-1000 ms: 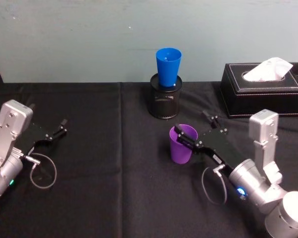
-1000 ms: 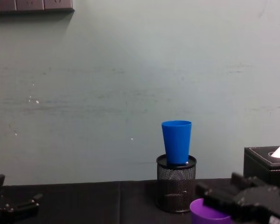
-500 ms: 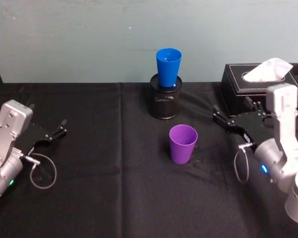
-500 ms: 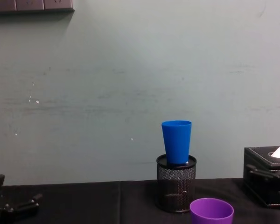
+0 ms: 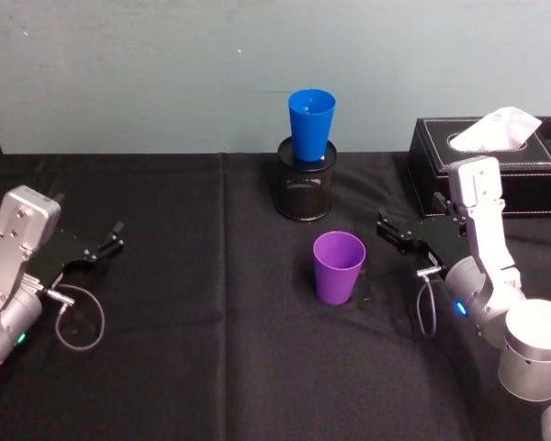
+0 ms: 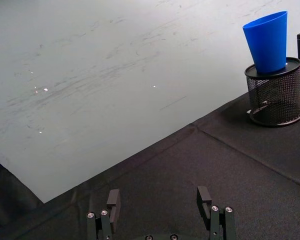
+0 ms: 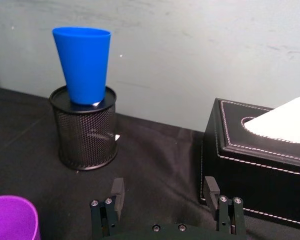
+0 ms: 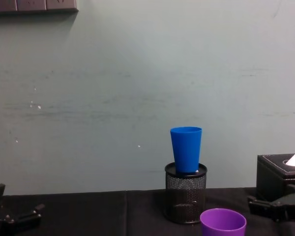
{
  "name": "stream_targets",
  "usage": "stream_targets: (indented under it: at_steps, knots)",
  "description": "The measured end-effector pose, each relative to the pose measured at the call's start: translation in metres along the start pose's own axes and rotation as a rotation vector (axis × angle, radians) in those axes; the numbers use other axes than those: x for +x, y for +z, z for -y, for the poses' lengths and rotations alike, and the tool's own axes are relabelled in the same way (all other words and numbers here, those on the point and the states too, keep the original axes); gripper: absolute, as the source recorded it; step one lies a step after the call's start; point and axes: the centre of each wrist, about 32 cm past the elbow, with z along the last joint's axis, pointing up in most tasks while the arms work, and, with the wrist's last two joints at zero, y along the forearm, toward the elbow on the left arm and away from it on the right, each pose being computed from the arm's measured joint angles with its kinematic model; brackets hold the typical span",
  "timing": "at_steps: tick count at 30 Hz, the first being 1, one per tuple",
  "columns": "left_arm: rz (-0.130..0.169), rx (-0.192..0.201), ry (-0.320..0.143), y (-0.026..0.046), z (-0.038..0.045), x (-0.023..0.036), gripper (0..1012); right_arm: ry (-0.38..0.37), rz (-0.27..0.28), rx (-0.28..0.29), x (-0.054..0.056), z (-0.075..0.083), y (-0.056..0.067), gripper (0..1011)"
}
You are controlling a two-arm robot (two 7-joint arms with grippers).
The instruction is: Pick up one cup with a gripper and tap it against the other cup.
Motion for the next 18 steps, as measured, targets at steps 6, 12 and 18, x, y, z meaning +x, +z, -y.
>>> stream_targets:
  at_steps: [6,12,18]
  knots:
    - [0.0,0.0,0.0,0.0,0.0,0.0,1000,-0.027,-0.009,0.021,-0.0031,-0.0004,-0.0034,1003]
    - [0.0,0.0,0.0,0.0,0.0,0.0,1000,-0.025,-0.008,0.019,-0.0026,-0.0002,-0.0032,1003]
    - [0.0,0.0,0.0,0.0,0.0,0.0,1000,-0.02,-0.008,0.018,-0.002,0.0,-0.0027,1003]
